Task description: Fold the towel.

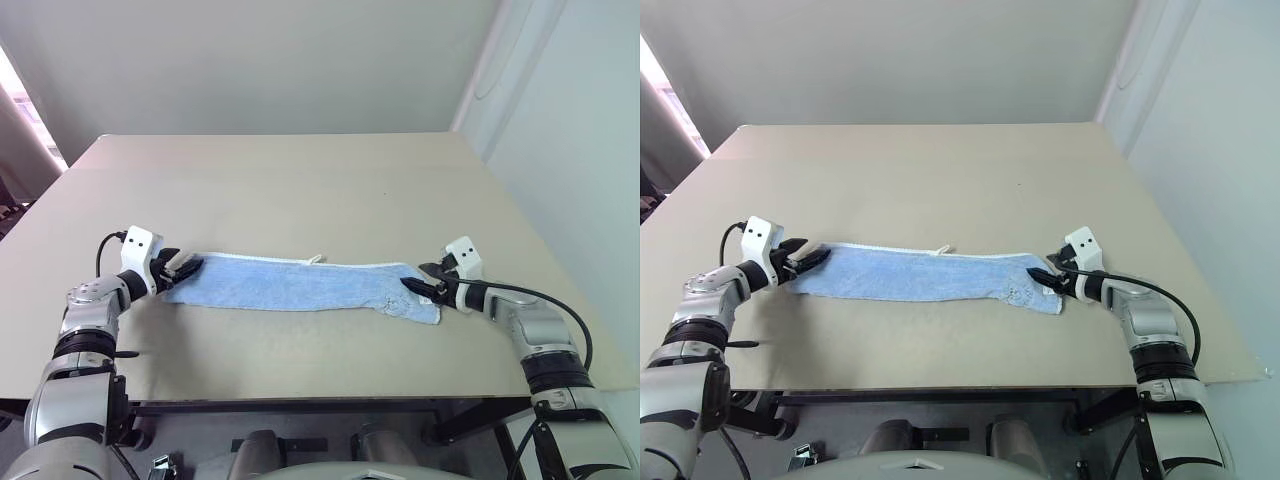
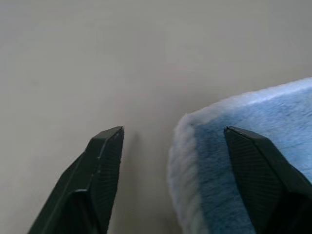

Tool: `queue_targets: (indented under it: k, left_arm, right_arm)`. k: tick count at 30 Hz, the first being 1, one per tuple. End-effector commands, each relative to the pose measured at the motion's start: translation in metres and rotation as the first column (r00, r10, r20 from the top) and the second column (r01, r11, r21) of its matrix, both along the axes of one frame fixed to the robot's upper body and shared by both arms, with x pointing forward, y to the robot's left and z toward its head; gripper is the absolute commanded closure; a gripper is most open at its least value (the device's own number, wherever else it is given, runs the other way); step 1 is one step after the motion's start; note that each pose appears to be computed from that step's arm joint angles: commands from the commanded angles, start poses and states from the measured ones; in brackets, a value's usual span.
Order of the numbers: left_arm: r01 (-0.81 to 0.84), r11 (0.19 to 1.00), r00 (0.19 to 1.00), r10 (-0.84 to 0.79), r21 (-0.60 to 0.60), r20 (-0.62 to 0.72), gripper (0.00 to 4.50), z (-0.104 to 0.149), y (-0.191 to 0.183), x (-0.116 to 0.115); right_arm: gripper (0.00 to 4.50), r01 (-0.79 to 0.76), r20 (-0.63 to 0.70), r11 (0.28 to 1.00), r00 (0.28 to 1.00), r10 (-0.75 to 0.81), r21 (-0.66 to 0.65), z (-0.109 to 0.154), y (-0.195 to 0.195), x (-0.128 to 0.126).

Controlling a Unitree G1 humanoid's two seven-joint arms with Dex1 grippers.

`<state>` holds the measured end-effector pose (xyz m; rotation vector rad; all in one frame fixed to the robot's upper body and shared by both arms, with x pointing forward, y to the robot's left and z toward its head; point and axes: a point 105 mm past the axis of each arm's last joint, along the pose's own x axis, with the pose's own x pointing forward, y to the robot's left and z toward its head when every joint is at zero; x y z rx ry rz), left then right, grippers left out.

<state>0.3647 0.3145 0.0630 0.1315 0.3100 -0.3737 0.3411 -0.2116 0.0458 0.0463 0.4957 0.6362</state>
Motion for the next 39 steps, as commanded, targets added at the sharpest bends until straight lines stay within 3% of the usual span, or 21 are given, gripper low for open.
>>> queue_targets:
  k: [1,5,8,11,17,21,29,39]
  left_arm:
    - [-0.073,0.997,0.987,0.075,-0.018,0.141,1.23,0.045,0.025,0.004]
    - [0.025,0.998,0.982,-0.015,-0.049,0.188,1.23,0.07,0.022,-0.004]
    - [0.236,0.971,0.967,-0.229,-0.051,0.109,1.23,0.069,-0.008,-0.026]
    - [0.354,0.933,0.935,-0.353,-0.06,0.023,1.23,0.062,-0.028,-0.046]
    - [0.504,0.861,0.86,-0.508,-0.075,-0.046,1.23,0.058,-0.064,-0.068]
    - [0.536,0.839,0.84,-0.541,-0.089,-0.048,1.23,0.056,-0.077,-0.07]
    - [0.576,0.809,0.806,-0.586,-0.117,-0.082,1.23,0.037,-0.1,-0.077]
    - [0.579,0.805,0.802,-0.591,-0.129,-0.09,1.23,0.031,-0.107,-0.077]
  right_arm:
    - [0.2,0.125,-0.088,0.979,0.99,-0.112,0.16,0.033,-0.023,0.005]
    - [0.2,0.264,-0.281,0.889,0.946,-0.163,0.374,0.052,-0.04,-0.002]
    - [0.2,0.308,-0.432,0.81,0.899,-0.076,0.499,0.062,-0.041,-0.018]
    - [0.2,0.35,-0.507,0.771,0.861,-0.04,0.533,0.064,-0.043,-0.03]
    - [0.2,0.337,-0.601,0.798,0.799,0.038,0.499,0.054,-0.041,-0.061]
    - [0.2,0.342,-0.631,0.803,0.774,0.055,0.488,0.049,-0.043,-0.07]
    - [0.2,0.208,-0.61,0.776,0.745,0.268,0.595,0.05,-0.008,-0.095]
    - [0.2,0.296,-0.681,0.772,0.696,0.229,0.563,0.026,0.01,-0.087]
